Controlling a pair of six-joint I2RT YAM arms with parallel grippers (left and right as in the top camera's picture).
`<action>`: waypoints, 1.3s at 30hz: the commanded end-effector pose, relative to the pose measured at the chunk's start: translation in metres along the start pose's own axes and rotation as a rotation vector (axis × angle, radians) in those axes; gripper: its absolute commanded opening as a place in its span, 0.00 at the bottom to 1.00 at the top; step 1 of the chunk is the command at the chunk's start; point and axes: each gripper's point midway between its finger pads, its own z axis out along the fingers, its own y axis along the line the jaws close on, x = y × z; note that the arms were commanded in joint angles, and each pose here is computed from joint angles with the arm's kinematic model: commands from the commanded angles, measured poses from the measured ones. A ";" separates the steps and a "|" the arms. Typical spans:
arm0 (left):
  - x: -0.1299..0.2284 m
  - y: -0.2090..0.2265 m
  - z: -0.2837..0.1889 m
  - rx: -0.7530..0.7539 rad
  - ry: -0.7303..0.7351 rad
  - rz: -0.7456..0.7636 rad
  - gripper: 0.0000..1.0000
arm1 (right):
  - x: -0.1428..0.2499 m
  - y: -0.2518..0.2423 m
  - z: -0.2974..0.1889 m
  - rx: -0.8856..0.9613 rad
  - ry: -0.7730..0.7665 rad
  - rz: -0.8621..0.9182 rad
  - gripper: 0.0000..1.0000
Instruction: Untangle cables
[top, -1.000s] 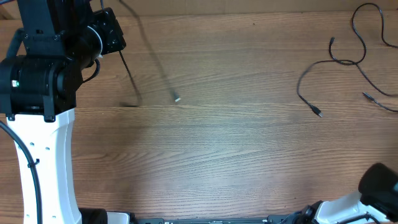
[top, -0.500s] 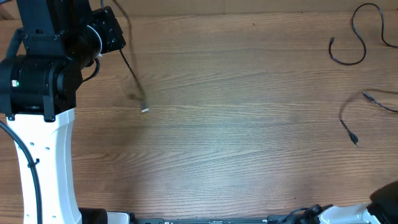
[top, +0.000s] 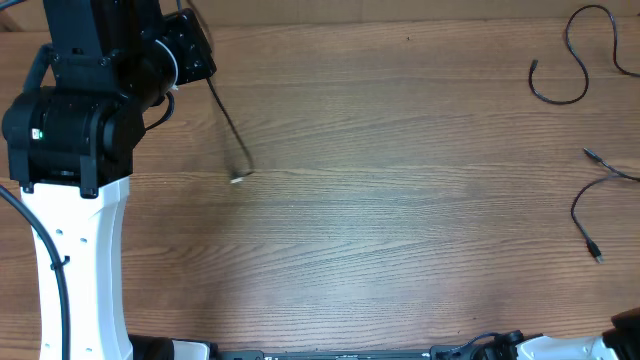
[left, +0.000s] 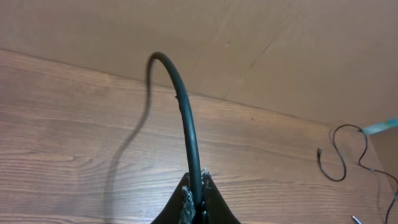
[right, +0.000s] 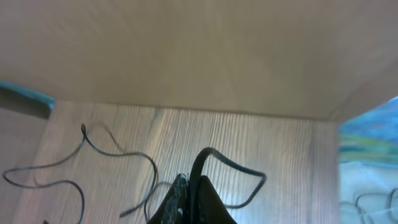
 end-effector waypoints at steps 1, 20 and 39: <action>-0.003 -0.004 0.002 0.006 -0.010 -0.011 0.04 | 0.034 -0.009 0.054 0.021 0.131 0.076 0.04; -0.004 -0.004 0.002 0.004 -0.014 -0.016 0.04 | 0.194 -0.044 0.209 0.120 0.211 0.200 0.05; -0.004 -0.004 0.002 0.003 -0.017 -0.016 0.04 | 0.190 -0.016 0.210 0.036 0.207 0.179 1.00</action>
